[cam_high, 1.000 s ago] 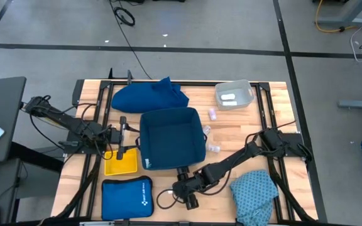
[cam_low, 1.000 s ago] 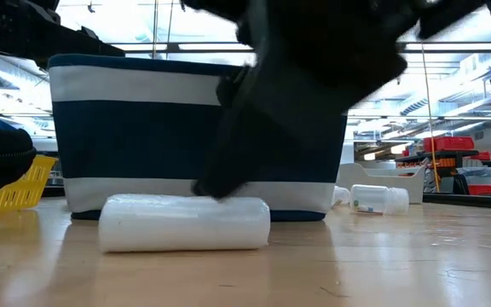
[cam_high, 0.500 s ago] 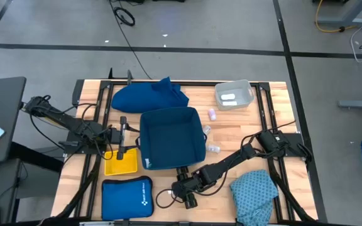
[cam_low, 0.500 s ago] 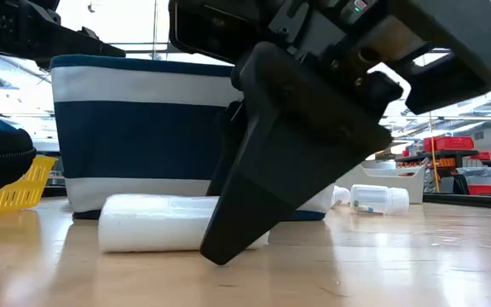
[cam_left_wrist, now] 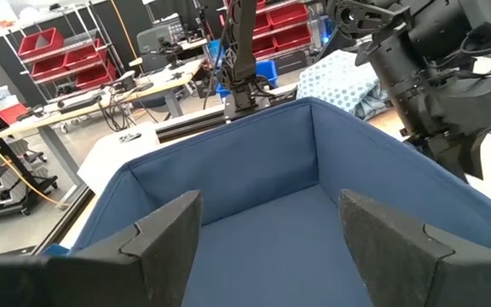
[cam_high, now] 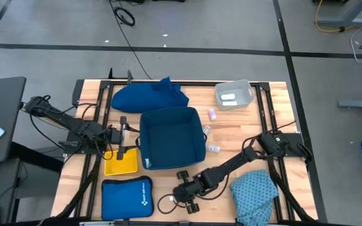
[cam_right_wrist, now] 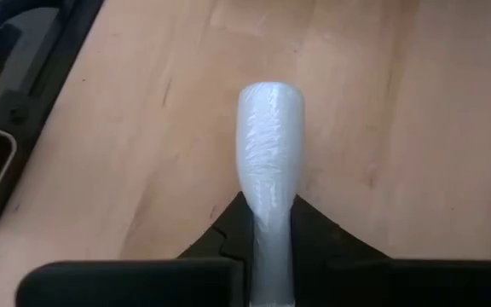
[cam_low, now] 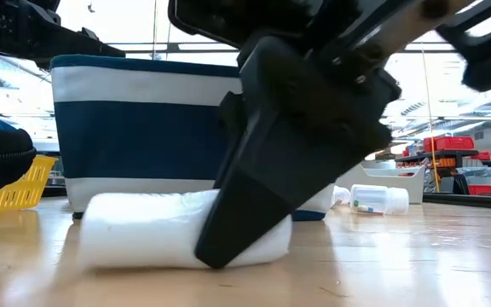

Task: Pick & place medical supplies in basket/bin
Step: Put the white roll gauze into the gray bin

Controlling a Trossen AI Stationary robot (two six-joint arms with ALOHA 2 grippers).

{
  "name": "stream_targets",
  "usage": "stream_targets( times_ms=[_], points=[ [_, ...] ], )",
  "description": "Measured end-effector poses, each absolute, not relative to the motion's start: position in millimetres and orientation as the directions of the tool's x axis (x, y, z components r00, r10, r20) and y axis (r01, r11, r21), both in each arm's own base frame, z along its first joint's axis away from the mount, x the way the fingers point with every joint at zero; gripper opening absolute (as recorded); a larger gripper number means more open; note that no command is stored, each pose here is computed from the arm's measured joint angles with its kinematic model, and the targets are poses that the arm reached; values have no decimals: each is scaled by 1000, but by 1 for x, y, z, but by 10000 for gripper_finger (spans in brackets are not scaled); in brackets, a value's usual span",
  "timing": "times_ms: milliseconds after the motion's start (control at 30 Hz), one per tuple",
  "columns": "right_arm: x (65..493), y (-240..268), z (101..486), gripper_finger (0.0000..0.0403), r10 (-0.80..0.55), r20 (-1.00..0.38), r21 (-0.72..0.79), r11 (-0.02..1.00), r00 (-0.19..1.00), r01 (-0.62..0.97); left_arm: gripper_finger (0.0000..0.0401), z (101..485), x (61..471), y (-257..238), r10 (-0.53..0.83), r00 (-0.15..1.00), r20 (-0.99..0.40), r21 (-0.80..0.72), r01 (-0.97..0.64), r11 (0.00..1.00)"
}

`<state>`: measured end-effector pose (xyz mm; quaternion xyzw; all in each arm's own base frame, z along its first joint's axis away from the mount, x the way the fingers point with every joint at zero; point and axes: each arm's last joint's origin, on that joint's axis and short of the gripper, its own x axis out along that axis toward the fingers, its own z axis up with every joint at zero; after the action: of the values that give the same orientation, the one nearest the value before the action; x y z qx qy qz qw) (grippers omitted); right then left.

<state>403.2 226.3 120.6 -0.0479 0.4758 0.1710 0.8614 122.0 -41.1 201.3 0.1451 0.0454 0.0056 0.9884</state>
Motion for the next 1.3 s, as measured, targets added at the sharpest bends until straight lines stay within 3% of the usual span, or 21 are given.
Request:
stream_targets(
  times_ms=[267,533,900,1100,1300],
  points=[
    [401,234,122,42,227,-819,40,939,527,-342,280,200,123,-42,25,995,-99,277,4,961],
    [412,242,132,42,230,-689,-87,916,687,-393,280,199,125,-42,26,994,-108,265,4,964],
    [431,251,168,42,304,-338,-296,864,891,-407,280,200,126,-43,25,995,-97,242,-1,970],
    [433,252,179,42,477,-150,-292,815,866,-500,280,199,126,-43,25,995,-98,238,-1,971],
    [429,239,168,42,562,-133,-197,792,817,-577,280,199,126,-43,25,995,-101,228,-2,974]
  ],
)
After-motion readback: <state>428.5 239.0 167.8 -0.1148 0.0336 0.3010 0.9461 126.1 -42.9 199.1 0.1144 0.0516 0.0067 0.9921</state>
